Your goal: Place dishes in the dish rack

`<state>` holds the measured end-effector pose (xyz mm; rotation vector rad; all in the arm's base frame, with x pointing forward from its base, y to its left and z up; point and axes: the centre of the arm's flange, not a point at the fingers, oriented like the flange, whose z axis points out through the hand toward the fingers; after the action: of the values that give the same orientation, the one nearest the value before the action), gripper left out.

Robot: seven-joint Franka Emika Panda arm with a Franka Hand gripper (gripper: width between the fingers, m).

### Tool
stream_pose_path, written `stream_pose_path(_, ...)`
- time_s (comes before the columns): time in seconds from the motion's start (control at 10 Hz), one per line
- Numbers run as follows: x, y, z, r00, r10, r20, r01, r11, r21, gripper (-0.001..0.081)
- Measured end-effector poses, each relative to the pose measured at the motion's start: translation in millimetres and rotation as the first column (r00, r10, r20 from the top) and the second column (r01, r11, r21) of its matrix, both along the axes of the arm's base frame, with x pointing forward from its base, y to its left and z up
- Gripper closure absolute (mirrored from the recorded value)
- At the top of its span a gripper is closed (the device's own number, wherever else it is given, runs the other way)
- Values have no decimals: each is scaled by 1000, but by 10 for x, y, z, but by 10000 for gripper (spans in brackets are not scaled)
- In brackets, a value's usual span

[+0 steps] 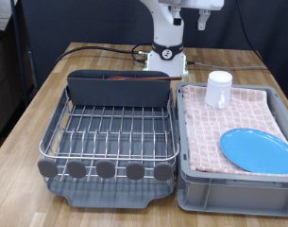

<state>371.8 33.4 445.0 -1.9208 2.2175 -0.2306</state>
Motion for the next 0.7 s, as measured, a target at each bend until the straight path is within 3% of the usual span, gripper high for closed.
stream_pose_path(0.1, 124, 3, 15, 996, 85, 2, -85, 996, 9, 4)
stream_pose_path(0.3, 363, 102, 22, 967, 252, -25, -251, 968, 22, 4)
stream_pose_path(0.7, 789, 449, -44, 940, 333, -74, -334, 943, -3, 4)
